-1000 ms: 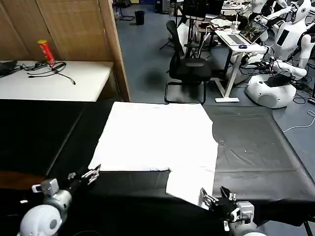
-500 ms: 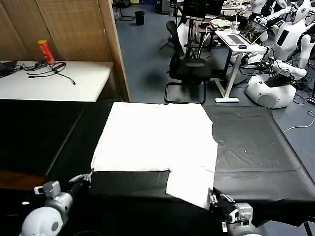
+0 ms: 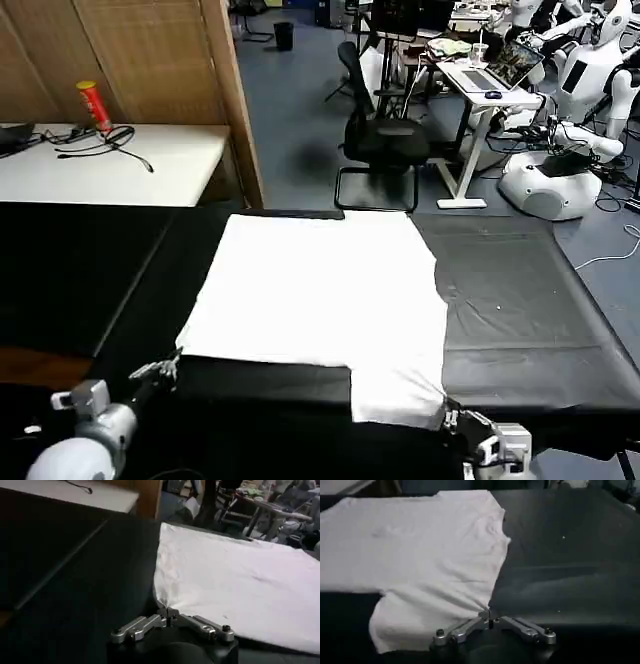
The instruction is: Fold and organize the clothes.
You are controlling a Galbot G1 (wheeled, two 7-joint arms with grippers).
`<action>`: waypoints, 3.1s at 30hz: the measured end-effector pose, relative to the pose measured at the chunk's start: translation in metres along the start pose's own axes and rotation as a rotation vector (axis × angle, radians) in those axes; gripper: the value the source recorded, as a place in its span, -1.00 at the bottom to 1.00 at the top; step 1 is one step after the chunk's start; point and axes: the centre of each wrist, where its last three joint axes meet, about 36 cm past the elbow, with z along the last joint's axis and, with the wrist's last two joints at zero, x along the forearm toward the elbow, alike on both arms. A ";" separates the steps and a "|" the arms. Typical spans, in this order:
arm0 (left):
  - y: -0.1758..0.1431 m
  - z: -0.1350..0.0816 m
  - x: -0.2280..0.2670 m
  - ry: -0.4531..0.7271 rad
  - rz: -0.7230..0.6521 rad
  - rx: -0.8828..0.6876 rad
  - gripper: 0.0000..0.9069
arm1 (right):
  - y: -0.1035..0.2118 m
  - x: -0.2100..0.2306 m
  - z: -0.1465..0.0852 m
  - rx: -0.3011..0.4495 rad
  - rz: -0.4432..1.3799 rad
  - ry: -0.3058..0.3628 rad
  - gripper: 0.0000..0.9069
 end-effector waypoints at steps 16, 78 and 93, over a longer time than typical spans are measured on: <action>-0.023 -0.021 -0.049 -0.241 0.003 -0.003 -1.00 | -0.024 -0.124 -0.027 -0.013 -0.049 -0.197 -1.00; 0.010 -0.018 -0.129 -0.081 -0.006 -0.037 -1.00 | -0.047 -0.139 -0.022 0.176 -0.074 -0.009 -0.94; 0.001 -0.016 -0.093 -0.056 -0.097 -0.182 -1.00 | -0.042 -0.093 -0.033 0.181 -0.025 0.062 -0.98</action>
